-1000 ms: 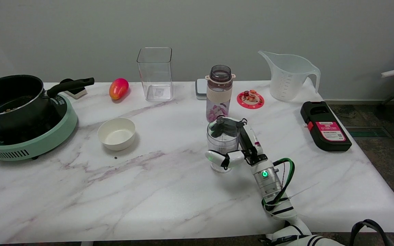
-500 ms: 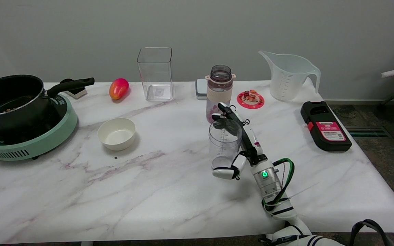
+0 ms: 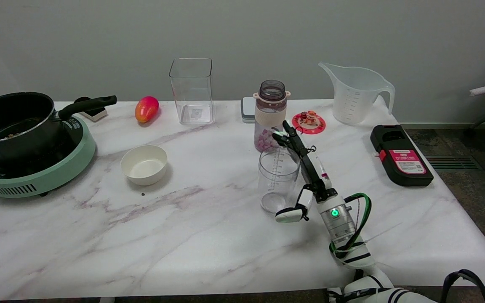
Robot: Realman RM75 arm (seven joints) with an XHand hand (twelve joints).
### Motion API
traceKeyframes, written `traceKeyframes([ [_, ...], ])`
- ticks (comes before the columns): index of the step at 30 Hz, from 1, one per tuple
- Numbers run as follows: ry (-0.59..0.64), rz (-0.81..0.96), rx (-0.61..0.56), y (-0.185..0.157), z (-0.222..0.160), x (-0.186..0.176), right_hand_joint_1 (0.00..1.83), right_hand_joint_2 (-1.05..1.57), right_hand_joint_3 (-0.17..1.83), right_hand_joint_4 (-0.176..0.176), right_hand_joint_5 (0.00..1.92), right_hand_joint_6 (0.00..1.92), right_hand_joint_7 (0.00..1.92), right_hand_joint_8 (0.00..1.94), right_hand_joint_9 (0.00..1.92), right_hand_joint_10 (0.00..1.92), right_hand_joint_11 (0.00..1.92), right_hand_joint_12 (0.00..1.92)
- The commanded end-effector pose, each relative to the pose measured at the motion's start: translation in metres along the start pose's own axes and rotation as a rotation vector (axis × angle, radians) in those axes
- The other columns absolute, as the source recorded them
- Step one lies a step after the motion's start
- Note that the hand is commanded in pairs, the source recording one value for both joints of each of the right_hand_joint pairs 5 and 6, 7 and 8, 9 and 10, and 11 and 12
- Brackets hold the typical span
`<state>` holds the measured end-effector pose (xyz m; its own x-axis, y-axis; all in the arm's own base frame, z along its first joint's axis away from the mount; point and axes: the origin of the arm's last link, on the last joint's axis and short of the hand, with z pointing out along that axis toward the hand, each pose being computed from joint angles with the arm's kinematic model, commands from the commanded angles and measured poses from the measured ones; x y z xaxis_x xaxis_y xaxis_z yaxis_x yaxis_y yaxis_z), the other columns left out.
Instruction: Place the measuring cup onto the table.
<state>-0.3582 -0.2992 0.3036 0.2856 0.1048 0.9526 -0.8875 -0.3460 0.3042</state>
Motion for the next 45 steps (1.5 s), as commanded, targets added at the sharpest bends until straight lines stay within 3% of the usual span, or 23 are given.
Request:
traceKeyframes([
  [1,0.037,0.006,-0.054,0.005,-0.009,0.068,1.18,-0.73,0.89,0.0,0.0,0.0,0.27,0.27,0.16,0.16,0.21,0.21],
  [10,0.037,-0.068,-0.129,0.003,-0.015,0.129,1.27,-0.62,0.99,0.0,0.0,0.0,0.24,0.24,0.13,0.13,0.14,0.14],
  [15,0.119,-0.058,-0.145,-0.007,-0.019,0.166,1.35,-0.38,1.15,0.0,0.01,0.01,0.32,0.32,0.32,0.32,0.26,0.26],
  [16,0.151,-0.064,-0.144,-0.009,-0.019,0.173,1.36,-0.18,1.23,0.0,0.19,0.19,0.43,0.43,0.44,0.44,0.38,0.38],
  [17,0.197,-0.082,-0.139,-0.012,-0.022,0.183,1.36,0.01,1.1,0.0,0.34,0.34,0.79,0.79,0.51,0.51,0.44,0.44],
  [18,0.261,-0.103,-0.129,-0.018,-0.027,0.196,1.37,0.14,0.99,0.0,0.47,0.47,0.95,0.95,0.61,0.61,0.51,0.51],
  [20,0.357,-0.128,-0.111,-0.027,-0.035,0.215,1.36,0.28,0.84,0.0,0.56,0.56,1.07,1.07,0.89,0.89,0.64,0.64],
  [22,0.459,-0.158,-0.095,-0.039,-0.045,0.237,1.35,0.33,0.77,0.0,0.59,0.59,1.11,1.11,1.04,1.04,0.75,0.75],
  [32,0.642,-0.157,-0.004,-0.079,-0.047,0.277,1.32,0.31,0.82,0.0,0.67,0.67,1.13,1.13,1.06,1.06,0.8,0.8],
  [45,0.68,-0.099,0.069,-0.087,-0.019,0.289,1.27,0.19,0.97,0.0,0.78,0.78,1.11,1.11,1.01,1.01,0.85,0.85],
])
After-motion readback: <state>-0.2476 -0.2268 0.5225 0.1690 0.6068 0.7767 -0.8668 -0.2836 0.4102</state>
